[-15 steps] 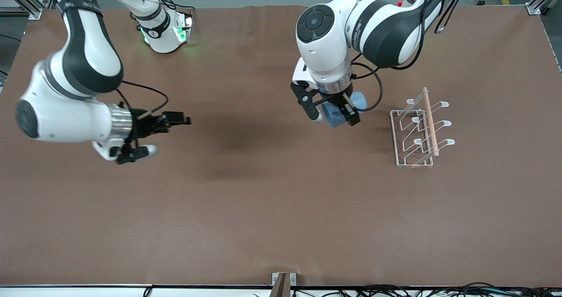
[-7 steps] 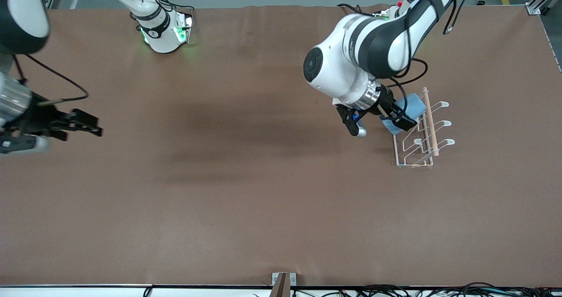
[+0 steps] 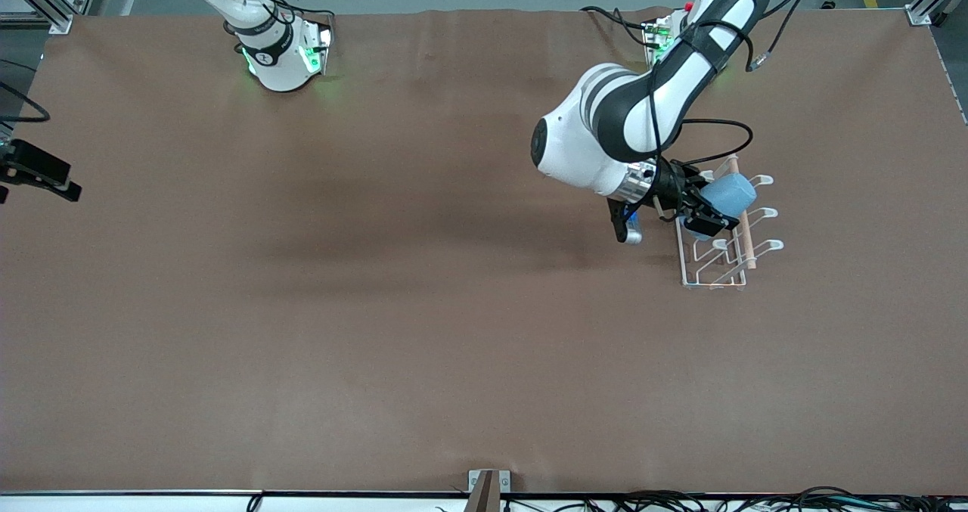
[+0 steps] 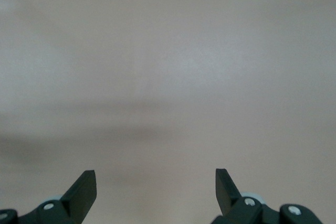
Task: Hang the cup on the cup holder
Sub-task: 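Slide the cup onto a white hook of the holder with the left gripper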
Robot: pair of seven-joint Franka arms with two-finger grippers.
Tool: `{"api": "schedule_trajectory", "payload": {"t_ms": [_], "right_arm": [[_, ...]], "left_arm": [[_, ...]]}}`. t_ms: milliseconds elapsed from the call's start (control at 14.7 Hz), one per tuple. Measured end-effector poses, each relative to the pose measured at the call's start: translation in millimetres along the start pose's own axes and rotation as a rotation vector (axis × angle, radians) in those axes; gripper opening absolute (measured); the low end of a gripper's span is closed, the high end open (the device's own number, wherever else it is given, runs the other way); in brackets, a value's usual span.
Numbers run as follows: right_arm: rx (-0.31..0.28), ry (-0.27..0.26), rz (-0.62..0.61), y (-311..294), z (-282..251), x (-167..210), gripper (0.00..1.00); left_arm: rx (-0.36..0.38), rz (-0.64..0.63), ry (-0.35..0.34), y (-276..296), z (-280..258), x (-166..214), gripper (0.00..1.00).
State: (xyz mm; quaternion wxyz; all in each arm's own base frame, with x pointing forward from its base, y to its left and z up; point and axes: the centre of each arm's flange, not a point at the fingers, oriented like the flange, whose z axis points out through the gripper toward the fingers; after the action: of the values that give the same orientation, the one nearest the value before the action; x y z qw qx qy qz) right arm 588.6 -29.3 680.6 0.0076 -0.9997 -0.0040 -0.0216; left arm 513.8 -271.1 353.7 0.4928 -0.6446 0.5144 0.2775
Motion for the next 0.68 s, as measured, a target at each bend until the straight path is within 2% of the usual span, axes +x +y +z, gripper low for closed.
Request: {"api": "schedule_trajectory", "payload": {"t_ms": [205,409,682], "right_arm": [[0.003,-0.043,0.019,-6,-12,-15,1.00],[0.005,-0.048,0.016,-25,-15,-19,1.00],[0.004,-0.045,0.006,-36,-15,-18,1.00]], "left_arm": [[-0.013,0.088,-0.023,-3,20,1,0.78],[0.022,0.144,-0.064,5,33,14,0.78],[0.005,0.192,-0.096,12,60,35,0.78]]}}
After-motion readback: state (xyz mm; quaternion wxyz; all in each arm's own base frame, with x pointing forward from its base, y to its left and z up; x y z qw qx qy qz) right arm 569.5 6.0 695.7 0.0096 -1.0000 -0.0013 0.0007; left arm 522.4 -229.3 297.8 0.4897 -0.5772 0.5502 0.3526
